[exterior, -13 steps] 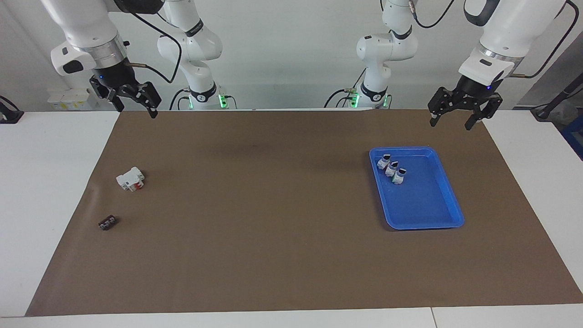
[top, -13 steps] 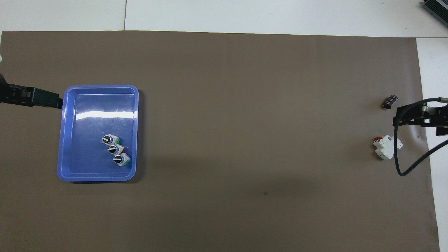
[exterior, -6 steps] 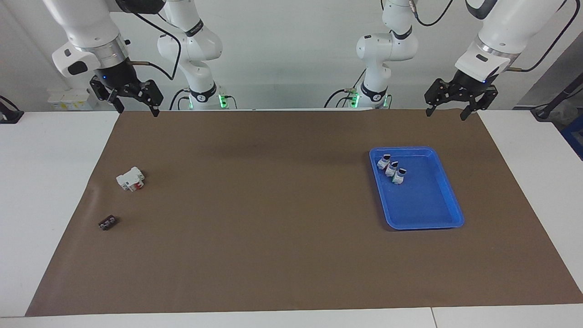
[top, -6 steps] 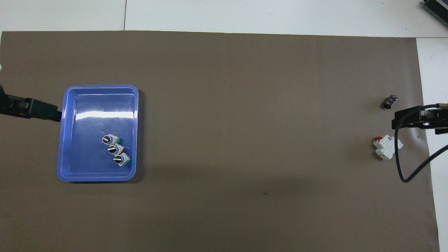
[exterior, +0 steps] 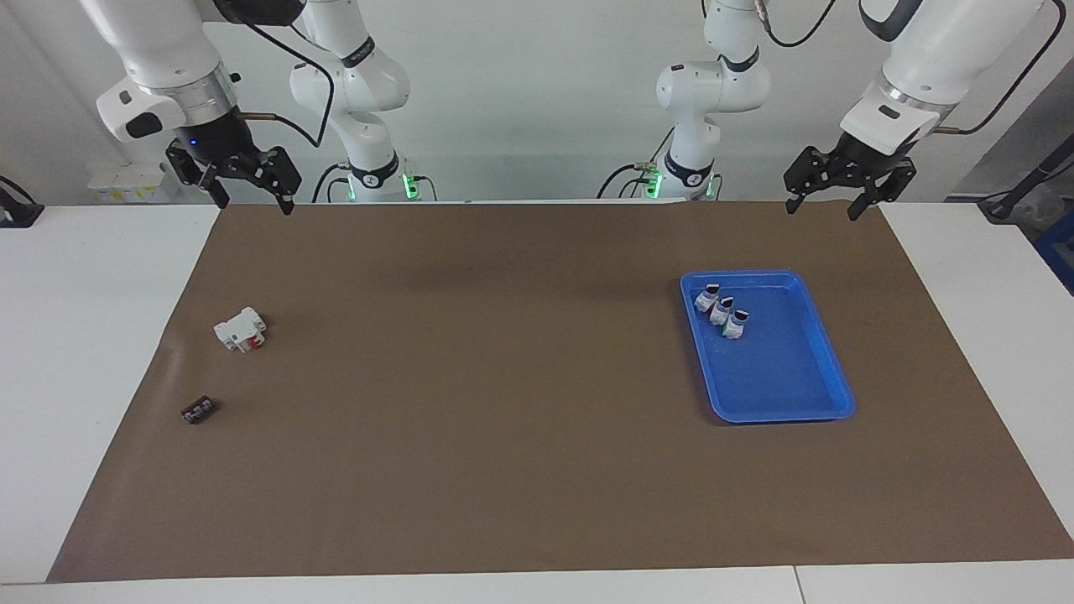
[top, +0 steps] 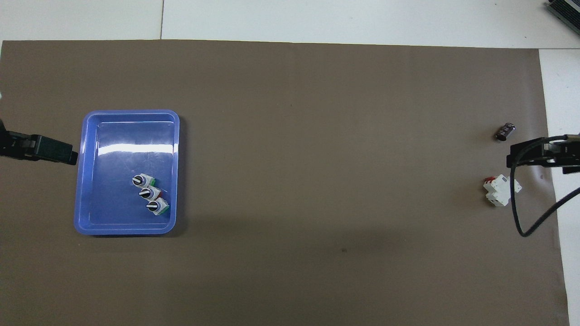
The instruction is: Turn and place switch with both arms
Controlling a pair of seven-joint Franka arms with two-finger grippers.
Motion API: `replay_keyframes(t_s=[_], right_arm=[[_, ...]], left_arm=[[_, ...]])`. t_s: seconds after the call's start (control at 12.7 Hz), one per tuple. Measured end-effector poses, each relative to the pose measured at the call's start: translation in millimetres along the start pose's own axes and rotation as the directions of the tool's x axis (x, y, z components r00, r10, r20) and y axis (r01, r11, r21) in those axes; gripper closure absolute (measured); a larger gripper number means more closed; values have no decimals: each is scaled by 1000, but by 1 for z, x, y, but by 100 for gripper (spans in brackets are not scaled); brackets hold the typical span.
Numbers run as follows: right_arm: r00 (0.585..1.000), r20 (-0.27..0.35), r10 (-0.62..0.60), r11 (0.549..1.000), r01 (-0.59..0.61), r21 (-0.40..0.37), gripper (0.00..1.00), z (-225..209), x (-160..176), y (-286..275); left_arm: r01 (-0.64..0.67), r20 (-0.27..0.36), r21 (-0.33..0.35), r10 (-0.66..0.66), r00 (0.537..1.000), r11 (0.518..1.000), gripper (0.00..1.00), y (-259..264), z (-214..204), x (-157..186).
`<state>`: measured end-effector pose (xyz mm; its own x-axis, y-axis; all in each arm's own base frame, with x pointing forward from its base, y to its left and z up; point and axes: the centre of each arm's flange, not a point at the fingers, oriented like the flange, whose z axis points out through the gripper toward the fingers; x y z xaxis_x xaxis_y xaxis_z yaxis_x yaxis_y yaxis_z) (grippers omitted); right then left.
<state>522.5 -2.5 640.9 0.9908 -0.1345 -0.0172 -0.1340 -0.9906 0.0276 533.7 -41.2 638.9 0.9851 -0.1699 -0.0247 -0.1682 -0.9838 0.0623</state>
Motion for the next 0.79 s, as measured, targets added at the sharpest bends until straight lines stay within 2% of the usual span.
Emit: replay_keyframes(t_s=[0.79], right_arm=[[999, -3, -53, 999, 53, -1, 0, -2, -2, -7]], left_arm=[[5, 7, 25, -5, 1000, 1000, 0, -4, 0, -3]])
